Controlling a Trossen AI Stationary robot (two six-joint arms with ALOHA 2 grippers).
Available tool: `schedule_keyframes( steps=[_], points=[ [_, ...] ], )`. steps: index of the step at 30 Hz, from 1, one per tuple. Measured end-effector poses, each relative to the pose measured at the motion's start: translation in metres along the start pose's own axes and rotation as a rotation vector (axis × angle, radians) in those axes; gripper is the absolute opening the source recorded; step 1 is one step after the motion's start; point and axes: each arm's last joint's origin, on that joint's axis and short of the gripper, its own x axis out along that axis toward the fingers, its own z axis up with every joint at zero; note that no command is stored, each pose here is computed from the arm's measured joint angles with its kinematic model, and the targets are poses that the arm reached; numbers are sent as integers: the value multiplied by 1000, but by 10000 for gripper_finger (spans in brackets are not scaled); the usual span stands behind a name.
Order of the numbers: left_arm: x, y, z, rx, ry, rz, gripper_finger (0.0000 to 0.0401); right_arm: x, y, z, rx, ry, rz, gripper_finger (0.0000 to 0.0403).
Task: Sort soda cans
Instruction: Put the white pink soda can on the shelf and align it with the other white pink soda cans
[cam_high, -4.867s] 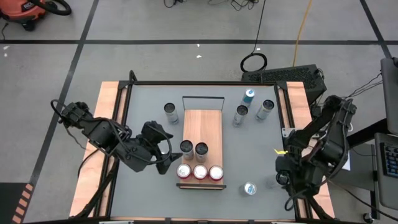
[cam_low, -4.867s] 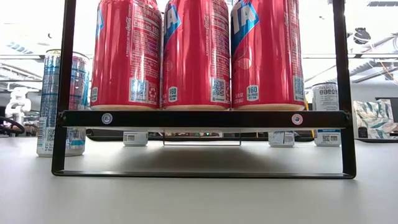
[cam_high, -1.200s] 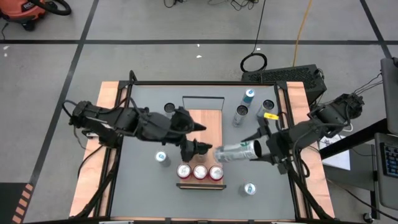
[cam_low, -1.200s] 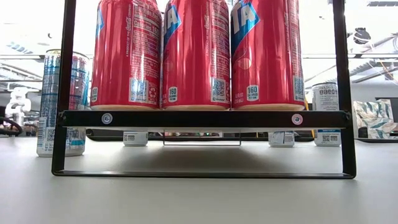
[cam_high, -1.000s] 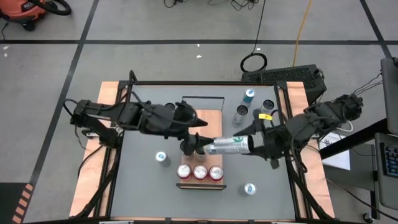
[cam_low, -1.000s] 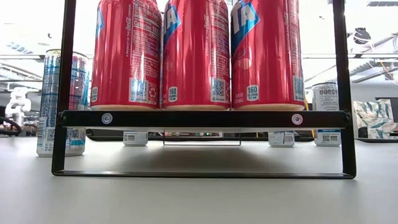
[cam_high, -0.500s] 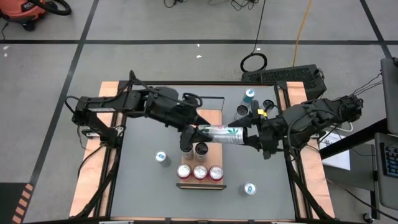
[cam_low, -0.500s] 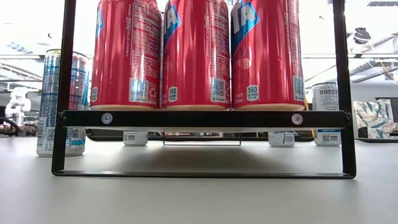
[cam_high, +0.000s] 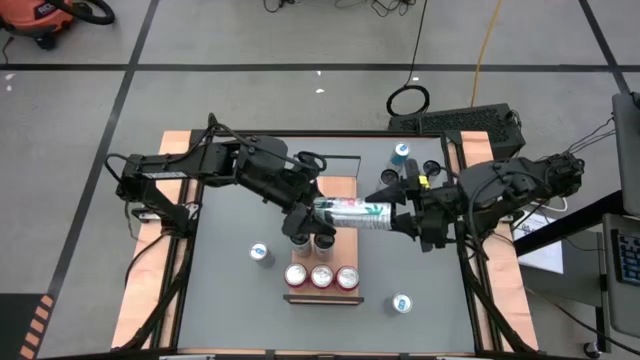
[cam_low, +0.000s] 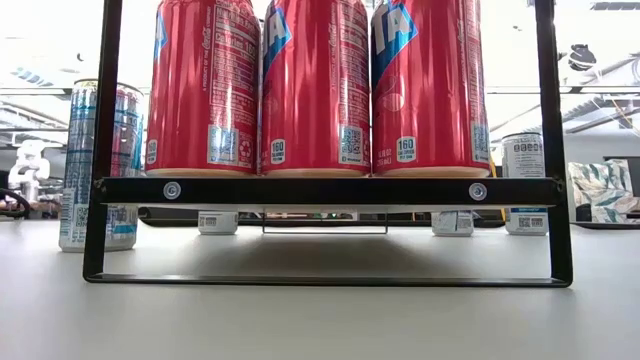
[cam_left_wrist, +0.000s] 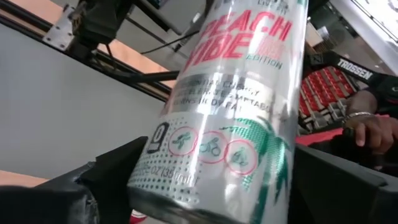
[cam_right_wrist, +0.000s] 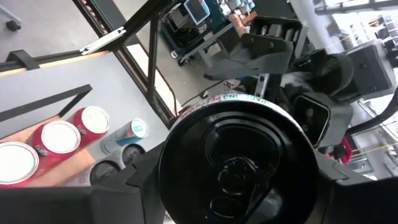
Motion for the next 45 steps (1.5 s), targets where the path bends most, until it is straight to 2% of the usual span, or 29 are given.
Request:
schedule_keyframes(
  steps=[13, 18, 23, 35, 41, 45],
  points=[
    [0, -1, -1, 4, 27, -31, 275, 2, -2, -2, -36, -32, 24, 223],
    [1, -1, -2, 2, 34, -34, 264, 5, -1, -2, -29, -40, 38, 228],
    [0, -1, -1, -7, 32, -40, 262, 6, -1, -2, 61, -41, 41, 257],
    [3, -4, -4, 50, 31, -31, 259, 6, -1, -2, 454, -34, 52, 339],
    [3, -10, -6, 79, 24, -47, 259, 6, -4, -1, 824, -30, -8, 349],
    [4, -14, -4, 144, -42, -33, 259, 4, -6, 0, 1105, -39, -29, 350]
  ],
)
